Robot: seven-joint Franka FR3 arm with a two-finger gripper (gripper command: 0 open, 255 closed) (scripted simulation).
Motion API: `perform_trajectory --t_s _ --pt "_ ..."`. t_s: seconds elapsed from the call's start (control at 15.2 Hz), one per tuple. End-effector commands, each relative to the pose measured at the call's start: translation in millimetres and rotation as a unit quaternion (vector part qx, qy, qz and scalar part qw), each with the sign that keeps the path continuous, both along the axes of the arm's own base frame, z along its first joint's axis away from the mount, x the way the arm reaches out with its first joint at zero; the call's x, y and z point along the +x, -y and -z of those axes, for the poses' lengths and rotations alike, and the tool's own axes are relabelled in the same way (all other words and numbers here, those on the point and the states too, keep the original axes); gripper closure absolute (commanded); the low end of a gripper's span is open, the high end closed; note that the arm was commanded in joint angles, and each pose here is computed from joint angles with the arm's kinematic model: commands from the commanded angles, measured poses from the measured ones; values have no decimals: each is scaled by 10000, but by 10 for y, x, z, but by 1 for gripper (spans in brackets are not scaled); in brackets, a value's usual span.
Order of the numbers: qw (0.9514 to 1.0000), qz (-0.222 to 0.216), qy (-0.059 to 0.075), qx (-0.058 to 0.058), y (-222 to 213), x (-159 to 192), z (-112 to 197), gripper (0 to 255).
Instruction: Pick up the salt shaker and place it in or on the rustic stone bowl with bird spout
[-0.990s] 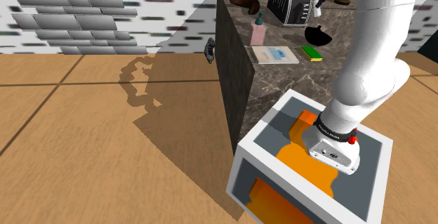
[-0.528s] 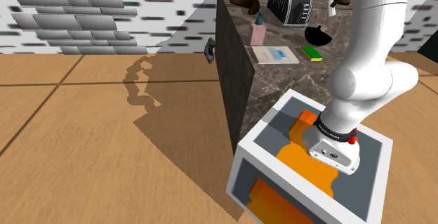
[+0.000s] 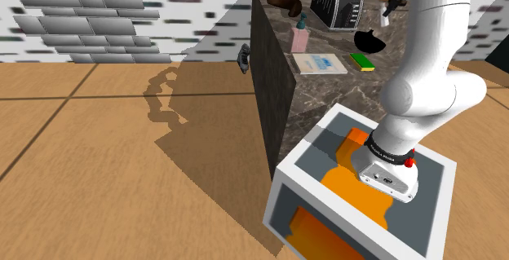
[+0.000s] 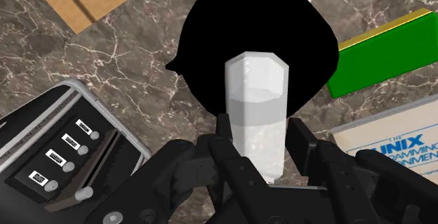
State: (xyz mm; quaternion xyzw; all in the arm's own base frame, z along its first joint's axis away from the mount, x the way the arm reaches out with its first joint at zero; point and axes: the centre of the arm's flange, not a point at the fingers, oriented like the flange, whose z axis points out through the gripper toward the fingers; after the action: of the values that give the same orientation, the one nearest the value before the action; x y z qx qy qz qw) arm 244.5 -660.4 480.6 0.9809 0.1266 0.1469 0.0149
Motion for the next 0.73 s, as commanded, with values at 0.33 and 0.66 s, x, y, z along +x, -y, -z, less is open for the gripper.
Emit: perform_trajectory --t_s 0.33,0.66 --pt "10000 0 0 -3 1 5 377 255" --pt "10000 0 0 -3 1 5 472 255"
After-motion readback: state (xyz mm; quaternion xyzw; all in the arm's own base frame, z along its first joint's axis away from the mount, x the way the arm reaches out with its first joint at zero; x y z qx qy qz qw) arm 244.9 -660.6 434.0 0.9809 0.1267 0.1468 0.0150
